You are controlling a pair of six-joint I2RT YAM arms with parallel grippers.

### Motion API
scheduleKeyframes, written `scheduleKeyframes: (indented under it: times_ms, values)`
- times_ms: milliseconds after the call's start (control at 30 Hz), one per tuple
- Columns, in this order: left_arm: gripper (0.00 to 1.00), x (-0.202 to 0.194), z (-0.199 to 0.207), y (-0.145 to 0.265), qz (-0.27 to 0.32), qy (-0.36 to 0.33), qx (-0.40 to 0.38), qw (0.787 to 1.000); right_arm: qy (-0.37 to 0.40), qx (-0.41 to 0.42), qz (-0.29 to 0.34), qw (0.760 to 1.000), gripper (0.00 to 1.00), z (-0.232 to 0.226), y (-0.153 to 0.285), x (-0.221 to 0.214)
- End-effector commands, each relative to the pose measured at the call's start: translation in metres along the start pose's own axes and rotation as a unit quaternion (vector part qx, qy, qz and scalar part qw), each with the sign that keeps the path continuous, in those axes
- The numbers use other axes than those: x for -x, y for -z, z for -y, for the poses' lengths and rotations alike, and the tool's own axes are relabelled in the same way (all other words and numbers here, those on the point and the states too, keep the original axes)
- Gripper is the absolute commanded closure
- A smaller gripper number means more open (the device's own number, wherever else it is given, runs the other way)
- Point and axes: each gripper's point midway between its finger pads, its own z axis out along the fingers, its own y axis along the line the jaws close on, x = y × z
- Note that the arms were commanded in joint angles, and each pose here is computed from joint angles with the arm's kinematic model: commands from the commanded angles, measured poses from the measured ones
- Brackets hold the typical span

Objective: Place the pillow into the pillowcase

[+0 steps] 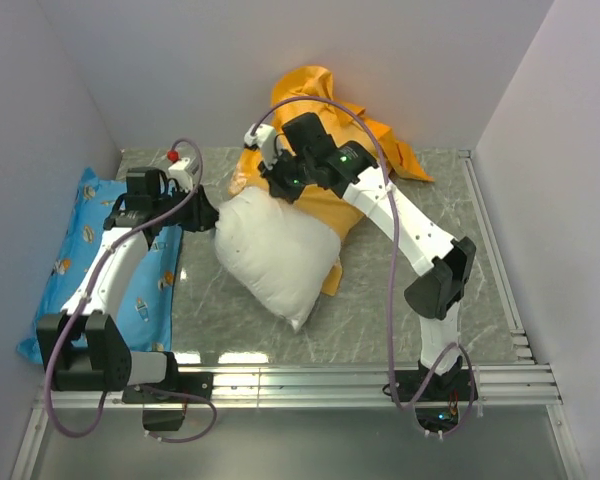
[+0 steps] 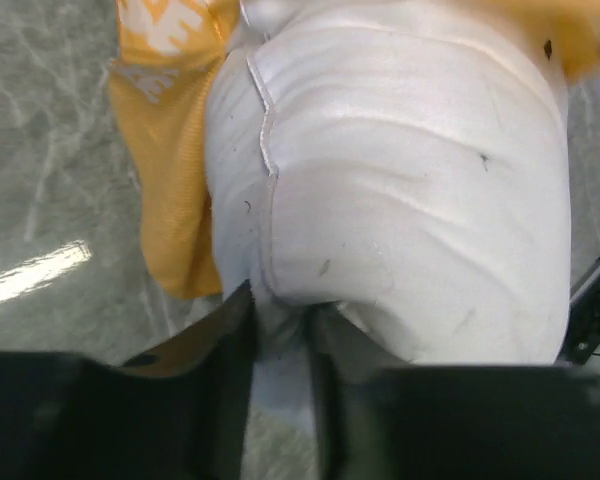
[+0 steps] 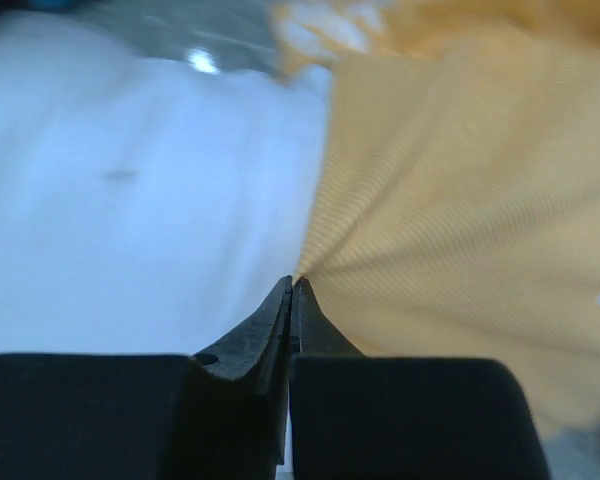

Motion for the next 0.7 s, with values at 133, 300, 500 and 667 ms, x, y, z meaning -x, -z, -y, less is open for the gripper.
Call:
scheduleKeyframes:
  times_ms: [133,300,500,667]
  values:
    - [0.96,0.050,0.039,-0.033,0.063,0.049,-0.101,0.992,-0.054,0.349,0.075,0.933,1.00,-0.177,0.086,0.050]
    - [1.00,0.018,0.017,-0.049,0.065,0.140,-0.057,0.986,-0.121,0.287,0.016,0.950,1.00,-0.093,-0.003,0.003]
    - [0.43,-0.003,0.015,-0.014,0.060,0.036,-0.050,0.996,-0.136,0.233,-0.010,0.963,1.00,-0.051,-0.029,-0.032]
    - [0.20,0.011,0.022,0.059,0.074,-0.239,0.050,0.967,-0.146,0.209,0.038,0.966,1.00,-0.047,-0.018,-0.012]
